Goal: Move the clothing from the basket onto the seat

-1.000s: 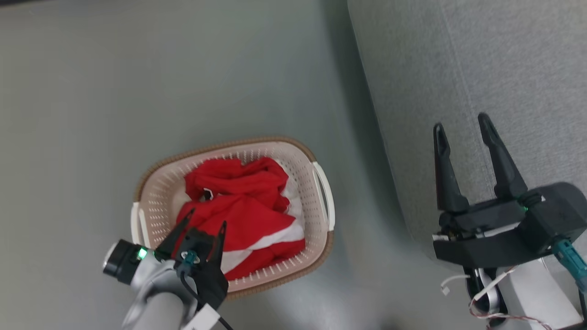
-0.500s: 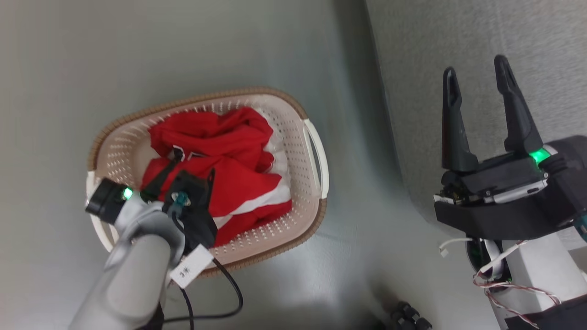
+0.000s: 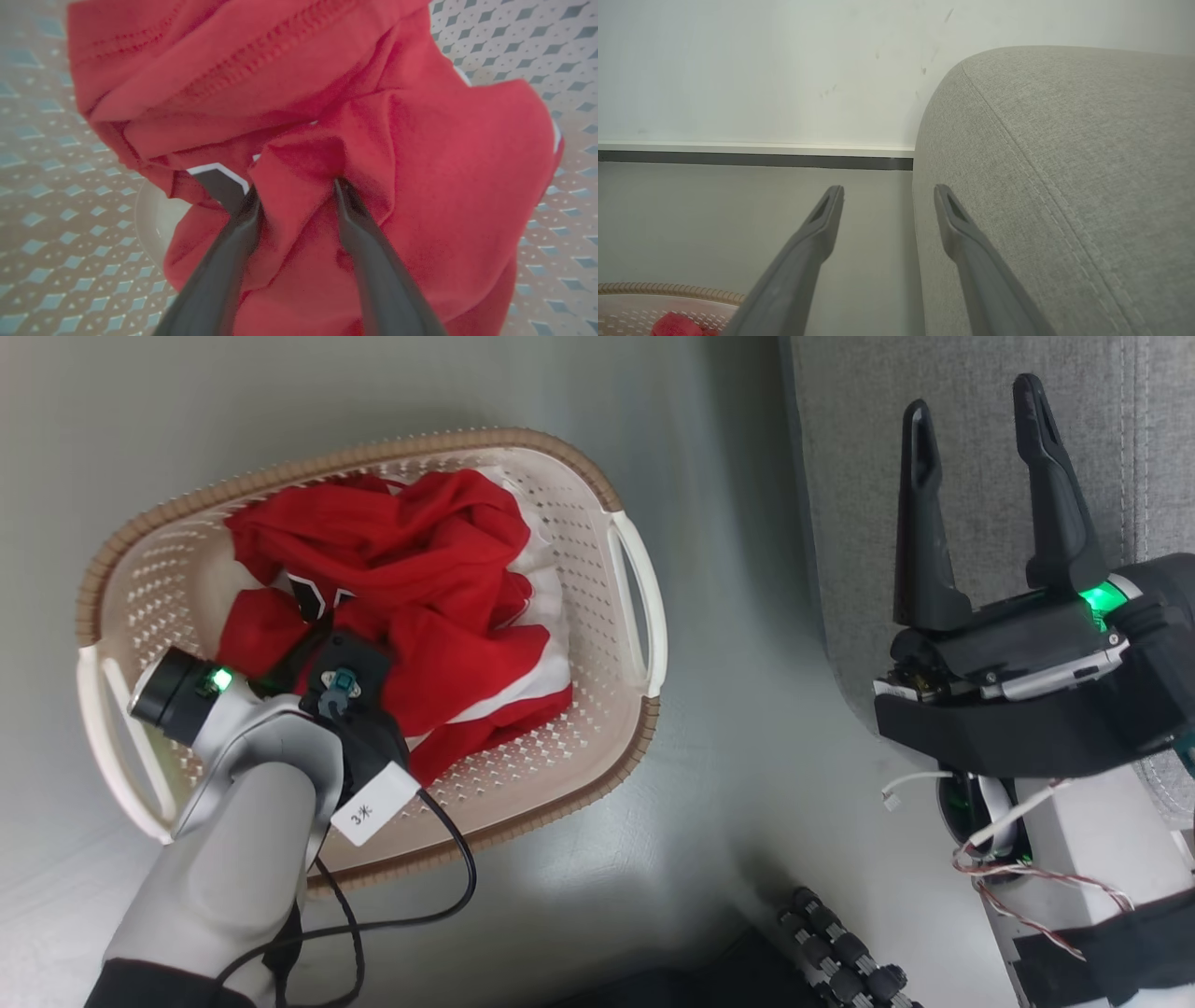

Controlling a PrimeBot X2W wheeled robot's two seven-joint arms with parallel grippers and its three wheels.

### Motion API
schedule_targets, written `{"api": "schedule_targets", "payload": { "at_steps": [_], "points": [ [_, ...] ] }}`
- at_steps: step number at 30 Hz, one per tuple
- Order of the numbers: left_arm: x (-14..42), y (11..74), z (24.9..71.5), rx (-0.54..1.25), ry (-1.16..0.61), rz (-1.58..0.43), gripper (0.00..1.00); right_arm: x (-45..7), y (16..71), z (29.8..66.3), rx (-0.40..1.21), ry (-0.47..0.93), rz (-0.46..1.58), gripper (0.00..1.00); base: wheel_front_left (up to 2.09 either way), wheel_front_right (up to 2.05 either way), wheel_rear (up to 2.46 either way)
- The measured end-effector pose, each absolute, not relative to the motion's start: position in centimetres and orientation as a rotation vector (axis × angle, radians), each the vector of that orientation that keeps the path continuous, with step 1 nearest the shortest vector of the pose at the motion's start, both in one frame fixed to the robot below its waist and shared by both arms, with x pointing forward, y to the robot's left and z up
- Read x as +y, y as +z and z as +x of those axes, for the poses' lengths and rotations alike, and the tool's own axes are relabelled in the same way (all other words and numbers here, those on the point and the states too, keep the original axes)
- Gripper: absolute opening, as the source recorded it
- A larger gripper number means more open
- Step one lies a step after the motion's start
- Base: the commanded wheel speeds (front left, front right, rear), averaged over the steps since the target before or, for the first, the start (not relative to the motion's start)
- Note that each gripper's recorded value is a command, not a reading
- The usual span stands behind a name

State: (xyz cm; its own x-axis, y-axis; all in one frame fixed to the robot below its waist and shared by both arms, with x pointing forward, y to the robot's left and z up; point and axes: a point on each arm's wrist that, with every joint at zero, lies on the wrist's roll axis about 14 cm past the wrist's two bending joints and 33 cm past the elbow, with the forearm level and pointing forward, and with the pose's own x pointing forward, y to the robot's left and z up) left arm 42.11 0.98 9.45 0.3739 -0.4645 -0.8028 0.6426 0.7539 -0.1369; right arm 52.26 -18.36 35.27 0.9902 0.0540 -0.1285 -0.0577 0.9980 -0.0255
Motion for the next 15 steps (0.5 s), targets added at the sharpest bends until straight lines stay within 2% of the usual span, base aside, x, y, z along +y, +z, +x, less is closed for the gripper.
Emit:
{"api": "schedule_targets", "payload": {
  "at_steps": [1,2,3,4,15],
  "points": [
    [0.8,9.2,42.1,0.954,-0.718,0.211,0.48,-18.4,35.0,52.3,0.134,0.054,-0.031,1.00,0.00,0.00,0.00],
    [0.7,9.1,42.1,0.957,-0.718,0.212,0.31,-18.5,34.8,52.3,0.140,0.053,-0.033,1.00,0.00,0.00,0.00],
    [0.6,9.0,42.0,0.959,-0.720,0.214,0.06,-18.6,34.6,52.3,0.145,0.049,-0.035,1.00,0.00,0.00,0.00],
    [0.5,9.0,42.0,0.955,-0.726,0.216,0.00,-18.7,34.6,52.3,0.148,0.047,-0.035,1.00,0.00,0.00,0.00],
    [-1.3,13.4,44.3,0.783,-0.722,0.151,0.00,-19.2,35.6,51.9,0.153,0.033,-0.036,1.00,0.00,0.00,0.00]
  ]
}}
